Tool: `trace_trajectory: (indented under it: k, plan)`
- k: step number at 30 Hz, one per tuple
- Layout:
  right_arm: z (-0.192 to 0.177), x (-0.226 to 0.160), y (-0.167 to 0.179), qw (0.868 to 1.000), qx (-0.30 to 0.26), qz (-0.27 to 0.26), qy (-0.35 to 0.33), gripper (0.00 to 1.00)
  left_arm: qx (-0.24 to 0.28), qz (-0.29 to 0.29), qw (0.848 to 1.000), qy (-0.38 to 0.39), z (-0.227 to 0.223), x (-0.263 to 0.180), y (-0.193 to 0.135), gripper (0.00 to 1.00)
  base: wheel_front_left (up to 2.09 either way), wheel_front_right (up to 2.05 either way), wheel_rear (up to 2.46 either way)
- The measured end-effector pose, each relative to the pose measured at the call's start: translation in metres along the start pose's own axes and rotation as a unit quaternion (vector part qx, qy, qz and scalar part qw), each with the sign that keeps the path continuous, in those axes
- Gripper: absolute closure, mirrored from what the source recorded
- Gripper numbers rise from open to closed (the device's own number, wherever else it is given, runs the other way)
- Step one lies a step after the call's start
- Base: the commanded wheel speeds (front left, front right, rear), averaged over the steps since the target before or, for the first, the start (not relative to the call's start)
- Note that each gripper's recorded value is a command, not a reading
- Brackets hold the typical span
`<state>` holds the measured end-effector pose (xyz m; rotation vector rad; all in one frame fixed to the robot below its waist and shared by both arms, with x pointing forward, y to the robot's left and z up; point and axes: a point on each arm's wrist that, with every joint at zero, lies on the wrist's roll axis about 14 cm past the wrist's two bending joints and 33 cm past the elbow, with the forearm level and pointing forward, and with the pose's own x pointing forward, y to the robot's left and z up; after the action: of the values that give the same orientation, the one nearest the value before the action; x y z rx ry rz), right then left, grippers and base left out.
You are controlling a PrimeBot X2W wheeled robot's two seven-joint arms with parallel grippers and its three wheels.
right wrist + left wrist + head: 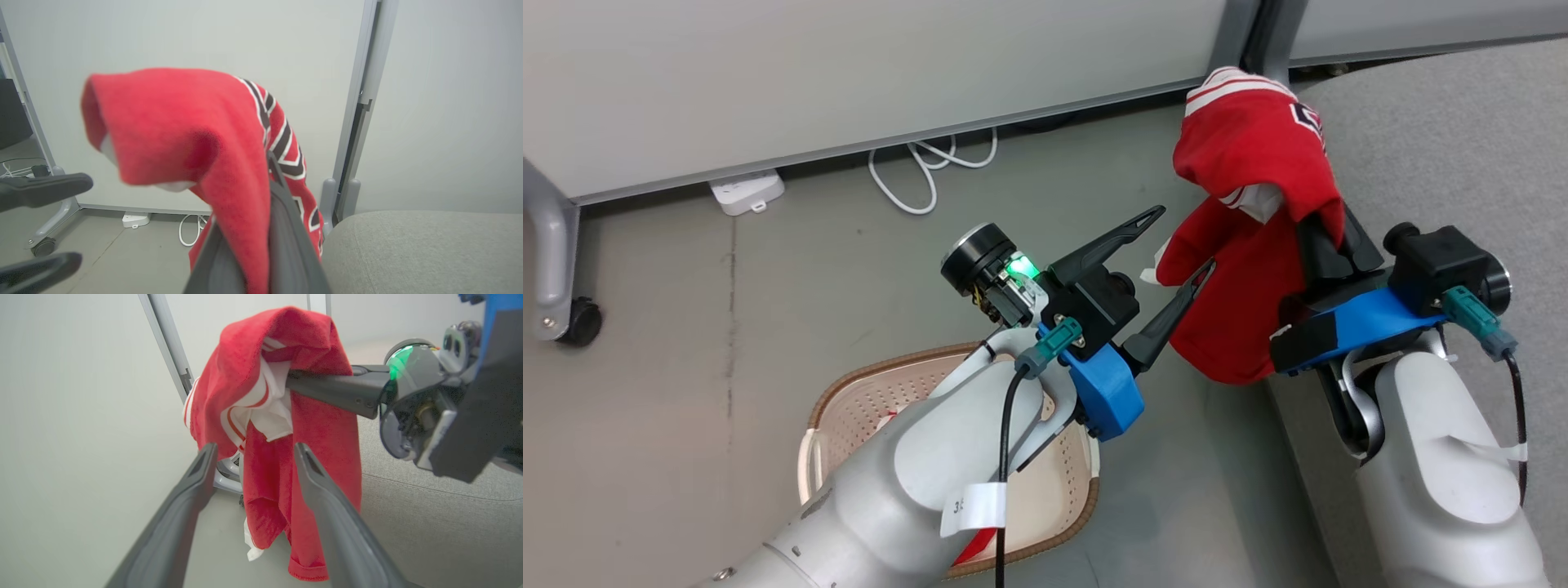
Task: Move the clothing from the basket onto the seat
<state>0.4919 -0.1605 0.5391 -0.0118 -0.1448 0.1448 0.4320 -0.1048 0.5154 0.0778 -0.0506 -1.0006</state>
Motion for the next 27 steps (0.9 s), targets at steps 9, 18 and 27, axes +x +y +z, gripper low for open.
trace_trajectory:
  k: [9, 18, 27]
  plan:
    - [0.010, -0.019, -0.061, 0.997, -0.026, -0.075, -0.011, 1.00, -0.016, -0.053, 0.998, -0.009, -0.009, 0.024, -0.030, 0.00, 0.00, 0.00, 0.00]
    - [0.018, -0.060, -0.128, 0.985, -0.058, -0.164, -0.007, 1.00, -0.034, -0.101, 0.994, -0.011, -0.023, 0.040, -0.060, 0.00, 0.00, 0.00, 0.00]
    - [0.010, -0.111, -0.179, 0.966, -0.078, -0.247, 0.022, 1.00, -0.055, -0.149, 0.987, -0.013, -0.036, 0.052, -0.090, 0.00, 0.00, 0.00, 0.00]
